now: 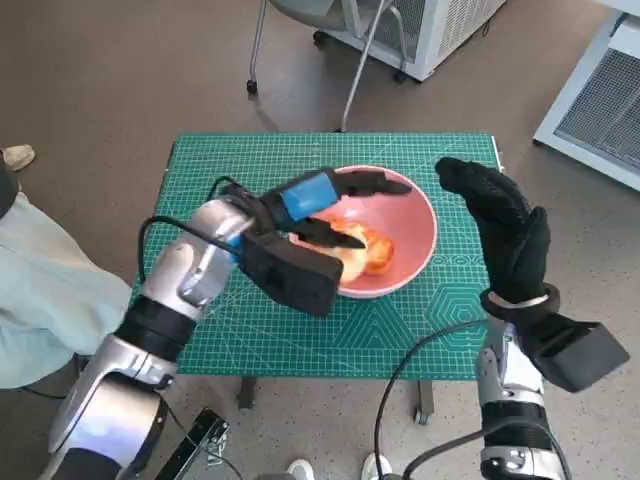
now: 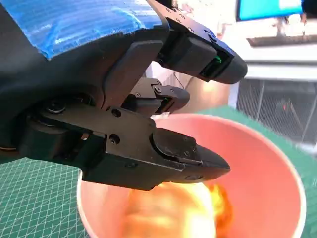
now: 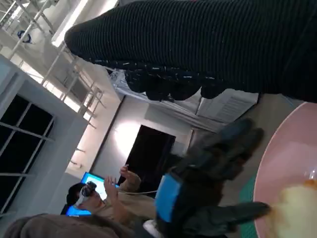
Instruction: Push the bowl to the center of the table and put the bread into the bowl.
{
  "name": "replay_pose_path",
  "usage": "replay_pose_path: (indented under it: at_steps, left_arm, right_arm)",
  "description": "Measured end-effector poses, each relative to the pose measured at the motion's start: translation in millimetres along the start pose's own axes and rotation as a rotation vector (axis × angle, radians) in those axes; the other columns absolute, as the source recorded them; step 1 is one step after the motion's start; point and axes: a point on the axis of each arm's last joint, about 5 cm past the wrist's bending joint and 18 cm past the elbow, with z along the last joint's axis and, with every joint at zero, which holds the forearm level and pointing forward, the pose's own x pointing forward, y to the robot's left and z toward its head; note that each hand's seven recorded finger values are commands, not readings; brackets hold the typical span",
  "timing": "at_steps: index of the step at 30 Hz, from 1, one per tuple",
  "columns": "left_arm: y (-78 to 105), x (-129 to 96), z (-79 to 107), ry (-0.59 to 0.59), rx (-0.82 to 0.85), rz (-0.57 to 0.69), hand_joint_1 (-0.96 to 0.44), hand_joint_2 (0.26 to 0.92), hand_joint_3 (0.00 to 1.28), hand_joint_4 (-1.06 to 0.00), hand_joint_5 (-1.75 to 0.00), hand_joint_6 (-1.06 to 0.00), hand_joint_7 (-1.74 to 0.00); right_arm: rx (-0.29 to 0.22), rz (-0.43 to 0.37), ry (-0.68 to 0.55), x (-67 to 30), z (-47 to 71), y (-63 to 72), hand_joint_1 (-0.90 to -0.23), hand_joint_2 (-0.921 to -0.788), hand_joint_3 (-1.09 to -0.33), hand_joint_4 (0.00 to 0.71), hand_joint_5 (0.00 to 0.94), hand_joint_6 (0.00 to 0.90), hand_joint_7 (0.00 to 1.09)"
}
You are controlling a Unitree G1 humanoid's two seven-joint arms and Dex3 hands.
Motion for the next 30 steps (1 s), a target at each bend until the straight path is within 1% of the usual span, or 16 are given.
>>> replay_pose_path:
  at_steps: [7,9,14,15,16,18,25,28,30]
  left_arm:
    - [4.7,-14,-8.1,-0.026,-0.198,0.058,-0.1,0.921,0.03,-0.44,-0.04,-0.55,-0.17]
    - [4.8,-19,-11.4,-0.039,-0.252,0.093,-0.1,0.921,0.04,-0.49,-0.06,-0.57,-0.19]
    - [1.3,-35,-23.2,-0.083,-0.372,0.262,-0.12,0.921,0.04,-0.55,-0.08,-0.61,-0.22]
    - [0.1,-37,-25.0,-0.092,-0.386,0.295,-0.13,0.921,0.08,-0.54,-0.07,-0.57,-0.25]
    - [-1.5,-41,-27.3,-0.102,-0.409,0.343,-0.14,0.911,0.12,-0.53,-0.07,-0.51,-0.36]
    - [-4.7,-46,-30.1,-0.119,-0.445,0.42,-0.13,0.907,0.08,-0.57,-0.08,-0.51,-0.45]
    - [-18.5,-57,-29.7,-0.17,-0.568,0.638,-0.1,0.918,0.05,-0.62,-0.1,-0.52,-0.54]
    - [-24.2,-59,-26.6,-0.184,-0.617,0.686,-0.11,0.92,0.05,-0.61,-0.12,-0.48,-0.62]
    - [-27.2,-61,-24.2,-0.191,-0.643,0.707,-0.13,0.92,0.06,-0.58,-0.13,-0.43,-0.69]
  right_arm:
    - [-0.026,0.0,-0.016,5.8,3.8,0.4,-0.595,-0.921,-0.726,0.428,0.016,0.08,0.75]
    - [-0.03,-0.008,-0.021,7.3,5.0,0.3,-0.593,-0.921,-0.731,0.427,0.015,0.068,0.77]
    - [-0.051,-0.027,-0.033,12.6,9.0,-0.2,-0.585,-0.921,-0.743,0.425,0.013,0.05,0.8]
    - [-0.053,-0.032,-0.035,13.4,9.5,-0.2,-0.585,-0.921,-0.75,0.419,0.01,0.04,0.8]
    - [-0.057,-0.038,-0.038,14.7,10.2,-0.3,-0.583,-0.921,-0.756,0.416,0.009,0.03,0.82]
    - [-0.062,-0.052,-0.046,16.9,11.5,0.1,-0.578,-0.921,-0.757,0.417,0.01,0.025,0.83]
    - [-0.076,-0.095,-0.074,26.7,14.6,6.7,-0.593,-0.921,-0.756,0.405,0.005,0.009,0.83]
    - [-0.086,-0.097,-0.08,30.1,15.5,10.2,-0.594,-0.921,-0.755,0.404,0.004,0.004,0.83]
    - [-0.091,-0.101,-0.083,31.7,16.1,11.6,-0.589,-0.921,-0.755,0.404,0.004,0.003,0.82]
